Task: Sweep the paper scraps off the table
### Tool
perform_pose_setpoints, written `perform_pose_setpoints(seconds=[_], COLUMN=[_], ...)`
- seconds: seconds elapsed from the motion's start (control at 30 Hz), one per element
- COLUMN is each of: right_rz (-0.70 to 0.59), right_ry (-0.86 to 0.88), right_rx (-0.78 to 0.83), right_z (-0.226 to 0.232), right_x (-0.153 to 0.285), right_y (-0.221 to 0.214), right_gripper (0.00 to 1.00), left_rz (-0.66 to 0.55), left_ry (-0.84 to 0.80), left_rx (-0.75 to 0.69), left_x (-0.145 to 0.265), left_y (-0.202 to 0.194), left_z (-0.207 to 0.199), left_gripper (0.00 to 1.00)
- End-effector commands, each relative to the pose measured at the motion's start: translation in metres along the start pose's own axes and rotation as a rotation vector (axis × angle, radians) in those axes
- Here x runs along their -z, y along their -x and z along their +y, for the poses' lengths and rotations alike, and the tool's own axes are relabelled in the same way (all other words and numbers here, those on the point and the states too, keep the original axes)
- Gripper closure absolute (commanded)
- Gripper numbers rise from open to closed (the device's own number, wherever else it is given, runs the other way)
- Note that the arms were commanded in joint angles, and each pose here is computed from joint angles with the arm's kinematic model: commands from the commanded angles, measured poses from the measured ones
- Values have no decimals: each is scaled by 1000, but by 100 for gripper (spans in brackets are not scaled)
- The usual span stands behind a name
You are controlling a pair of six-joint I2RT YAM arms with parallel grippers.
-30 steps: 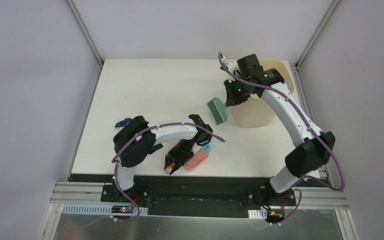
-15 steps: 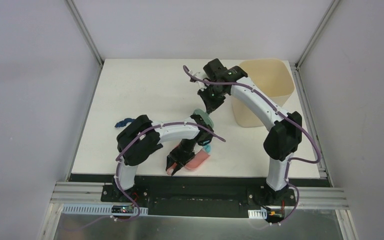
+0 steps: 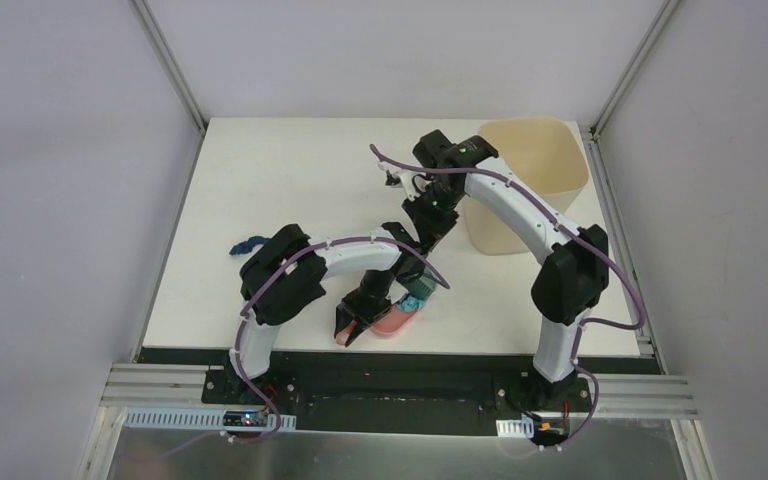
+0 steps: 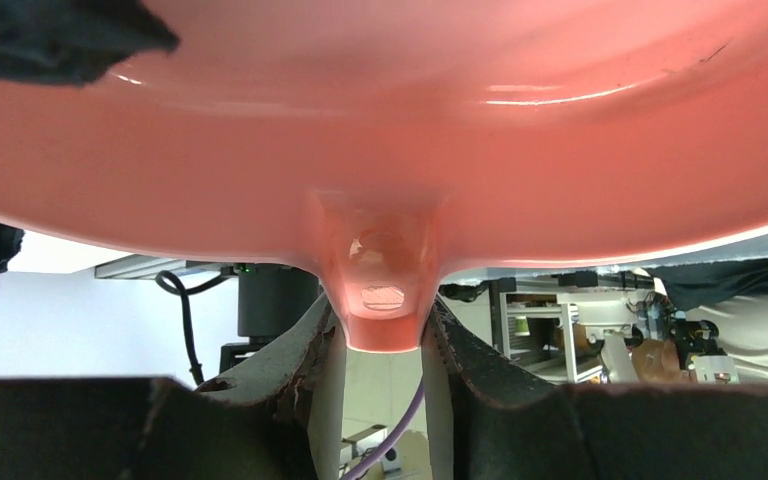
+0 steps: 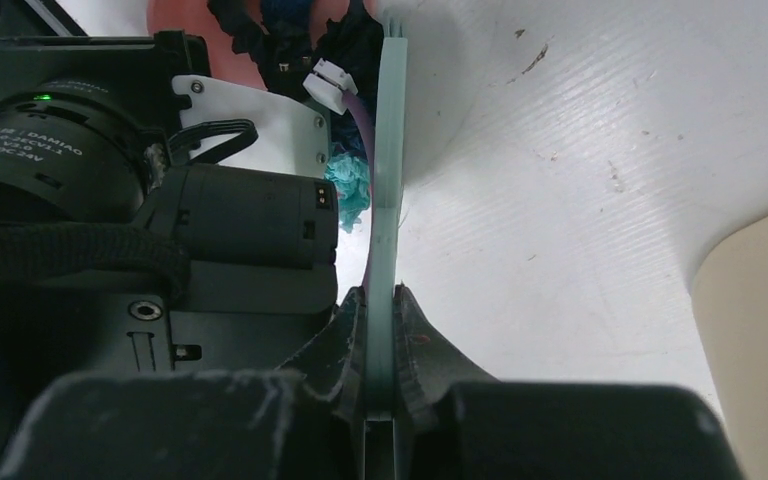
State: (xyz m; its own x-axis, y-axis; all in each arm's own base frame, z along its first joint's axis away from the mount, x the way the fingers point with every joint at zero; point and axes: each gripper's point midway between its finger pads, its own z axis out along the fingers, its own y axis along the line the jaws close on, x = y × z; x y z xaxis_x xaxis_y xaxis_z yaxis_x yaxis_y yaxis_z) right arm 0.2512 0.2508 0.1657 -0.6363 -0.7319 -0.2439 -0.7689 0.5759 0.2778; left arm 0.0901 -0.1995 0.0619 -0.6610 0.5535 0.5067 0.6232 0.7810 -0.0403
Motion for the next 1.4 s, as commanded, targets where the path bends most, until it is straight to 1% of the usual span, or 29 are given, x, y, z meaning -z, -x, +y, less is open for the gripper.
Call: perform_pose_setpoints(seconds=[0.0,0.1,0.2,0.27,0.4,0.5,0.67,0.8,1.1,1.37], right_rz=[-67,-94,-108,-133,-177,-187,-190,-243,-322,-391], right_ry=[201,269,342,356,342,332,246,122,20,-68], right_rx=[-59,-131,-197,-206,-190,-185,-193,-170,-166,-198], right_z=[47,42,36,34,35,37,25,8,-9,-27], right_x=[27,27,32,39,53,58,64,79,107,135], right_y=[-4,5,13,16,21,19,9,6,9,-3], right_gripper=[100,100,100,100,100,100,100,100,100,100], left_rz=[-94,-151,-236,-272,-278,-284,-332,-380,-431,-471], left_ry=[-4,7,15,18,28,40,48,60,104,111], left_rx=[-22,-31,-35,-38,-42,-41,-37,-40,-34,-28], left_x=[11,19,27,28,24,22,24,31,43,58], left_y=[21,22,22,20,17,18,25,27,28,24], left_z=[0,1,5,7,10,13,14,17,24,26], left_gripper=[100,100,100,100,100,100,100,100,100,100])
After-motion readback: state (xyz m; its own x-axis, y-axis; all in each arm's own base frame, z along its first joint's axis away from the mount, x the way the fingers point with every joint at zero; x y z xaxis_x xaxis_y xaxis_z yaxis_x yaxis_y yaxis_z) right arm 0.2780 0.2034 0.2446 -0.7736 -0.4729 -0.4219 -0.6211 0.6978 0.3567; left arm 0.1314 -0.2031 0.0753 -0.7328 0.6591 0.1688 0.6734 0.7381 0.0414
